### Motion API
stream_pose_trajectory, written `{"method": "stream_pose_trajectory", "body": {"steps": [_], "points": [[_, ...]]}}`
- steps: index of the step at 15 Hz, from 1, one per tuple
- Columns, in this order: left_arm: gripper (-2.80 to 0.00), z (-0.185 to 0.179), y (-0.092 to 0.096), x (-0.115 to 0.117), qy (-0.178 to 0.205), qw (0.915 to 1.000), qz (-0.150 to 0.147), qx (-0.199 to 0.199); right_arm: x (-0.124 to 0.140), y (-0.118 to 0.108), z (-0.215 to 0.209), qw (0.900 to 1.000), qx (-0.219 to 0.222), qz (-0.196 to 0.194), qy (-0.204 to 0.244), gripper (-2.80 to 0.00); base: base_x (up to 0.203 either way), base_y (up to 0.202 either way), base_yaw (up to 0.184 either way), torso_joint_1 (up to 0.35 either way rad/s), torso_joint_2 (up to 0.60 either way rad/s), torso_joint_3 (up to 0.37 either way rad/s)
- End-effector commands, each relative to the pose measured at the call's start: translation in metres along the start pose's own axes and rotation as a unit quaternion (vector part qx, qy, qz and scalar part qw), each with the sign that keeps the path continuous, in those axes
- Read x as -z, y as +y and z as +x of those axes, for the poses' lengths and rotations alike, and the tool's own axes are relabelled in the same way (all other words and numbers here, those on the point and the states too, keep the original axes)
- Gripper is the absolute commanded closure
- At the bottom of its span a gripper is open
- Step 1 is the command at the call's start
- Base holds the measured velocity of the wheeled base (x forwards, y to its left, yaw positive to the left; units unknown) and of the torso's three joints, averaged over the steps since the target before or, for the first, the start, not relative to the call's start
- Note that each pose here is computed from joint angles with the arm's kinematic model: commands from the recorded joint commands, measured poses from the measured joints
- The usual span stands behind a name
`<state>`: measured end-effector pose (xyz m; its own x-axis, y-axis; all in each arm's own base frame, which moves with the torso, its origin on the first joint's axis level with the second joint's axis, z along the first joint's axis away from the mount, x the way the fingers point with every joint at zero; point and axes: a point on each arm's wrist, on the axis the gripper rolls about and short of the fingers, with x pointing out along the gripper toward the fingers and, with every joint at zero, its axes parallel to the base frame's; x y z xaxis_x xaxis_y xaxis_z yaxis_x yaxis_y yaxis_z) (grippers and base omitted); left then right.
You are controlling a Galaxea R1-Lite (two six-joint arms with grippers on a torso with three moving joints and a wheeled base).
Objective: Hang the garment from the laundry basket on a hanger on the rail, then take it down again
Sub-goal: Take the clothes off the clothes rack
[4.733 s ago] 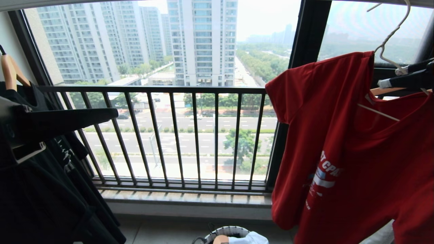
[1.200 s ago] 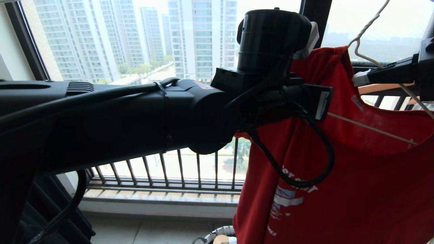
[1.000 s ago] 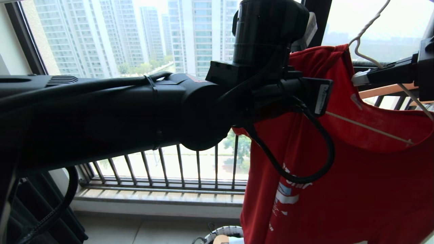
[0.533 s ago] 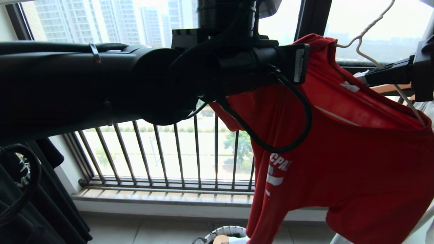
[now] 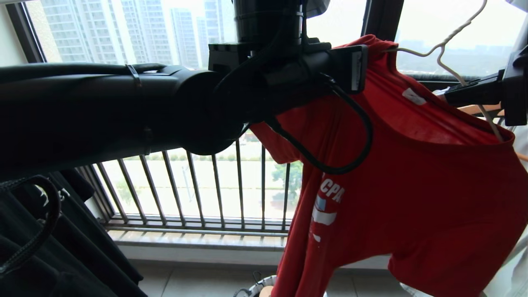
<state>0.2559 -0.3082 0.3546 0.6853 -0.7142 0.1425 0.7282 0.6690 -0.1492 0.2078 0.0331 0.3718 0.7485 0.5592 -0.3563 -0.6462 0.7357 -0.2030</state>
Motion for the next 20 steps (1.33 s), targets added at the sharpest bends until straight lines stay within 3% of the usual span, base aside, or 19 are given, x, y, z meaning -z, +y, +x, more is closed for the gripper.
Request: {"method": "stream_pose_trajectory", "body": {"steps": [1,8,9,14,20], "points": [[0.0,0.001,0.001,0.006,0.023,0.9997,0.001,-0.003,0.0,0.0,0.0,1.0,-0.002,-0.001,0.0,0.0,0.0,0.0,0.0,0.0,0.0,0.0],[0.0,0.002,0.001,0.012,0.041,0.9992,0.003,-0.004,0.0,0.0,0.0,1.0,-0.003,-0.001,-0.001,0.0,0.0,0.0,0.0,0.0,0.0,0.0],[-2.8,0.0,0.001,0.011,0.041,0.9992,0.003,-0.004,0.0,0.0,0.0,1.0,-0.002,-0.001,0.0,0.0,0.0,0.0,0.0,0.0,0.0,0.0],[-2.8,-0.015,-0.005,0.019,0.071,0.9975,0.005,0.003,0.0,-0.001,0.001,1.0,0.0,-0.001,0.0,0.0,0.0,0.0,0.0,0.0,0.0,0.0],[-2.8,-0.011,-0.006,0.014,0.054,0.9985,0.006,0.003,-0.001,0.0,0.0,1.0,0.001,-0.003,-0.002,0.0,0.0,0.0,0.0,0.0,0.0,0.0]]}}
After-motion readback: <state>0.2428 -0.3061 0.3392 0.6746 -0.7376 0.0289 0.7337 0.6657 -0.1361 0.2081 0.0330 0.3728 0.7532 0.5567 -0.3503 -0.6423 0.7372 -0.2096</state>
